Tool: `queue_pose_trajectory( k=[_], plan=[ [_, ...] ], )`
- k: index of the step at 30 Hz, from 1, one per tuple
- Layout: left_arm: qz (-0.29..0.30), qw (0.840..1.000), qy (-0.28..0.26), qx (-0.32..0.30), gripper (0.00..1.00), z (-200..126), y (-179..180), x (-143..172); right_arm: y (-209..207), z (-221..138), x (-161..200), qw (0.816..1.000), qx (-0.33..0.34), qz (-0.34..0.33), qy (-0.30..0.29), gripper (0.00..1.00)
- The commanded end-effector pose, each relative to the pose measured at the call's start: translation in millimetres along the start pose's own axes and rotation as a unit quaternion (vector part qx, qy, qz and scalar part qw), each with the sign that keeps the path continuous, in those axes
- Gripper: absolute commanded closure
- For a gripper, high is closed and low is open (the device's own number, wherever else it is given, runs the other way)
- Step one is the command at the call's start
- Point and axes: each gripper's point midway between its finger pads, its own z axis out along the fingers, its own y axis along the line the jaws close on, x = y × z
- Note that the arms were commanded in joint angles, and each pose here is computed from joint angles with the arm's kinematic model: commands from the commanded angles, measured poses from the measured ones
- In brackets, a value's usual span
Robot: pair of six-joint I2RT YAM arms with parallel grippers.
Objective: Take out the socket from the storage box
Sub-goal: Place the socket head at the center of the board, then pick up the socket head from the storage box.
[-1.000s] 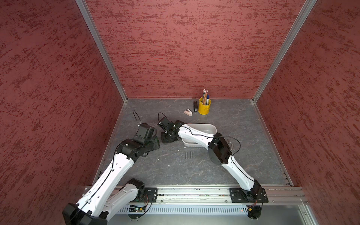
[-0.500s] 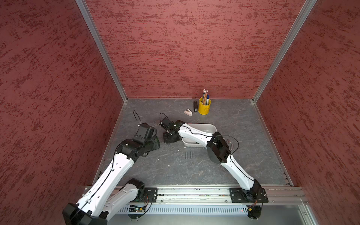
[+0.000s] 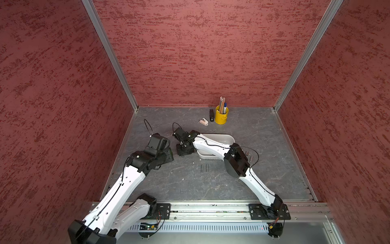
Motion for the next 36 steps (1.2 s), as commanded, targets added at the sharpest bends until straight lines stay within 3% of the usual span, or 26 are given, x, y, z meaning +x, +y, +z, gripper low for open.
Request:
queue_pose_trajectory(
  k=[1, 6, 12, 16, 21, 27, 31, 36],
  plan=[
    [0.003, 1.0, 0.002, 0.004, 0.46, -2, 0, 3, 23, -51, -20, 0.998, -0.036, -0.016, -0.042, 0.61],
    [0.003, 1.0, -0.006, 0.024, 0.46, -10, -6, 0, 28, -92, -34, 0.996, -0.057, -0.019, -0.069, 0.6],
    [0.012, 0.997, 0.024, 0.069, 0.51, -16, -29, 1, -3, -154, -52, 0.991, -0.068, 0.001, -0.118, 0.61],
    [0.042, 0.996, 0.043, 0.06, 0.51, -9, -54, -6, -51, -206, -51, 0.985, -0.055, 0.019, -0.164, 0.61],
    [0.116, 0.99, 0.062, 0.042, 0.5, 12, -117, -8, -153, -246, -19, 0.974, -0.012, 0.081, -0.212, 0.61],
    [0.164, 0.982, 0.091, 0.018, 0.52, 68, -188, -2, -255, -256, 52, 0.957, 0.04, 0.16, -0.237, 0.62],
    [0.173, 0.98, 0.098, -0.023, 0.55, 105, -211, -6, -276, -242, 85, 0.958, 0.052, 0.173, -0.221, 0.62],
    [0.152, 0.979, 0.111, -0.072, 0.59, 154, -203, -13, -278, -225, 105, 0.962, 0.043, 0.189, -0.192, 0.62]
  ],
)
